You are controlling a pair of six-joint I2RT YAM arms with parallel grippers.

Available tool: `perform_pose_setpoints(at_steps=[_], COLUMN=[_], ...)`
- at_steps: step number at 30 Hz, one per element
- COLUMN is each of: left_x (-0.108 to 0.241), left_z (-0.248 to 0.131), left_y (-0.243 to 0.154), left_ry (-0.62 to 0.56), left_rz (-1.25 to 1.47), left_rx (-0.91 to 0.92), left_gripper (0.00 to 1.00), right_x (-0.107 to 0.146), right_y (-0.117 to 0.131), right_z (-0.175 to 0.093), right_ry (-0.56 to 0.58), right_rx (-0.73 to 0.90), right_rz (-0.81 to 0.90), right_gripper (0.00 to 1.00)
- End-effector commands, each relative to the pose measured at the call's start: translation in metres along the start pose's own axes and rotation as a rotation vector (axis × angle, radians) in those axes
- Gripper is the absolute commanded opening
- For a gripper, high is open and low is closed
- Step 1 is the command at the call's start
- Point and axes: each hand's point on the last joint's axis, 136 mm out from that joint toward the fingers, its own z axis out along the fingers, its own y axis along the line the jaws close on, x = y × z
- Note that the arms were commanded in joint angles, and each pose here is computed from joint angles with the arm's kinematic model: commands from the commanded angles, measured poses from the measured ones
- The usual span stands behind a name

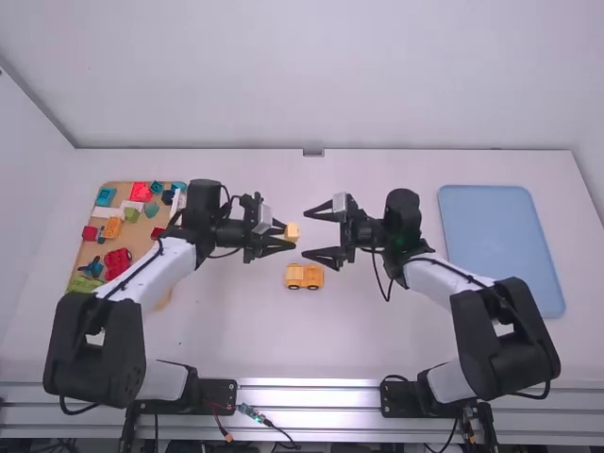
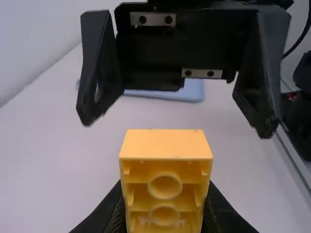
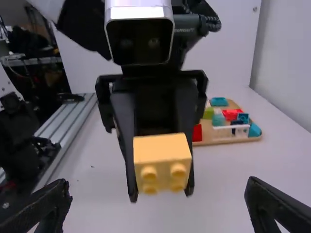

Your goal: Assemble lego blocks to make yellow taxi

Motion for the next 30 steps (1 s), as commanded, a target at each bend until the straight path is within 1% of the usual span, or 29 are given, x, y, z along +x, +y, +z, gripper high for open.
perform_pose_setpoints(at_steps=[1,3,5,6,8,10,17,21,27,30], left_x=[-0.01,-0.015,-0.015,-0.015,-0.015,-0.017,-0.026,-0.024,-0.025,-0.025], left_z=[0.004,0.005,0.004,0.004,0.005,0.004,0.002,0.002,0.006,0.009], left_y=[-0.022,-0.026,-0.023,-0.023,-0.023,-0.024,-0.028,-0.02,-0.024,-0.027], left_ry=[-0.064,-0.098,-0.112,-0.113,-0.127,-0.143,-0.184,-0.181,-0.181,-0.181], left_rz=[-0.042,-0.022,-0.024,-0.024,-0.025,-0.027,-0.058,-0.088,-0.077,-0.059], left_rx=[0.084,0.108,0.094,0.092,0.084,0.078,0.072,0.023,0.039,0.047], left_gripper=[0.02,0.02,0.02,0.02,0.02,0.02,0.02,0.02,0.02,0.02], right_x=[-0.018,-0.019,-0.019,-0.02,-0.022,-0.025,-0.027,-0.029,-0.031,-0.033], right_y=[0.004,0.001,-0.001,0.0,0.008,0.01,0.011,0.011,0.019,0.015], right_z=[0.002,0.003,0.002,0.002,0.004,0.006,0.006,0.006,0.014,0.016], right_ry=[-0.021,-0.023,-0.024,-0.025,-0.029,-0.036,-0.04,-0.043,-0.05,-0.053], right_rx=[-0.017,0.002,0.006,0.002,-0.04,-0.046,-0.051,-0.052,-0.077,-0.056], right_rz=[0.035,0.055,0.06,0.057,0.042,0.04,0.012,0.002,-0.022,-0.016], right_gripper=[0.88,0.84,0.8,0.8,0.78,0.74,0.73,0.72,0.72,0.7])
